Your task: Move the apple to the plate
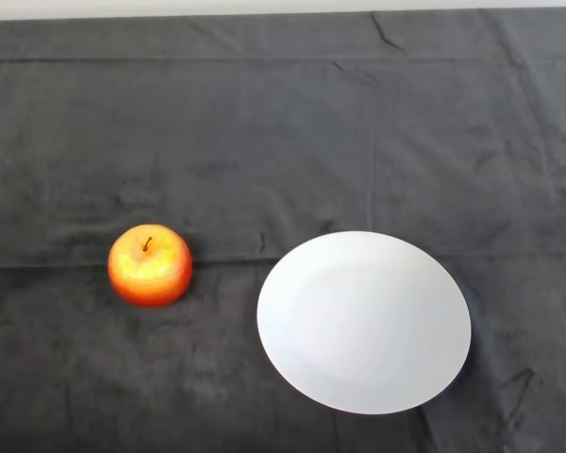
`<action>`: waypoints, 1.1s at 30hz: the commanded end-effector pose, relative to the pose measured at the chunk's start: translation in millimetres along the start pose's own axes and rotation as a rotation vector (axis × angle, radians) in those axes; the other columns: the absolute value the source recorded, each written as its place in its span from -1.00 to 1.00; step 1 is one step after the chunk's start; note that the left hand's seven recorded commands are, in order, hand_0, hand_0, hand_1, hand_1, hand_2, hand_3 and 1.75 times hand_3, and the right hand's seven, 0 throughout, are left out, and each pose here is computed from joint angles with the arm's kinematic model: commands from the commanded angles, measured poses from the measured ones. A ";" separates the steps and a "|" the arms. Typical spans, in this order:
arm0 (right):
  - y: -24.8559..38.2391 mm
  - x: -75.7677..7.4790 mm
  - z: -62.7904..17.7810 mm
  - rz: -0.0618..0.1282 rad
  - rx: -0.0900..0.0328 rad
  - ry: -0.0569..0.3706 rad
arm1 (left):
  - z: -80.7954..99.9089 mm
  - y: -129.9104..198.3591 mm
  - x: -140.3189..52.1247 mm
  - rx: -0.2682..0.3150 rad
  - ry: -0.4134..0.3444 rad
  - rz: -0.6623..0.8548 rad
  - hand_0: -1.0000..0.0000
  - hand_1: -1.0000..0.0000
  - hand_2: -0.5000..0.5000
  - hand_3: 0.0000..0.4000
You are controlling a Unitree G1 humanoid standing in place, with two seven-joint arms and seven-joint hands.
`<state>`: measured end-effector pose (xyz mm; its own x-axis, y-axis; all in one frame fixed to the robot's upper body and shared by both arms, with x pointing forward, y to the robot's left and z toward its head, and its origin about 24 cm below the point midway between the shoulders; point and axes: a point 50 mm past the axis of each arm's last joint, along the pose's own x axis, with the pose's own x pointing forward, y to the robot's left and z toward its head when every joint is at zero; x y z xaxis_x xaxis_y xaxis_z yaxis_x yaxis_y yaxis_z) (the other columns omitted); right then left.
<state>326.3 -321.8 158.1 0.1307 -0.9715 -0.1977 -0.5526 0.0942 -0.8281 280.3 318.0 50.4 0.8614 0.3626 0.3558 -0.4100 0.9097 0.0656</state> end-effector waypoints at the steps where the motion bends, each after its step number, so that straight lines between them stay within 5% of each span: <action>1: -2.9 5.2 -7.3 0.010 0.025 0.030 | 6.2 -9.8 5.9 0.012 -0.043 -0.039 1.00 1.00 0.00 -1.00; 33: -2.9 5.3 -7.3 0.009 0.024 0.030 | -4.7 -91.7 -22.9 0.043 -0.032 -0.506 1.00 1.00 0.00 -1.00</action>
<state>326.3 -321.8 158.1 0.1307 -0.9715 -0.1977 -0.5526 0.0942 -0.8281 296.3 234.5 22.9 0.9651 -0.0634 0.2542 0.0015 0.9715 0.2369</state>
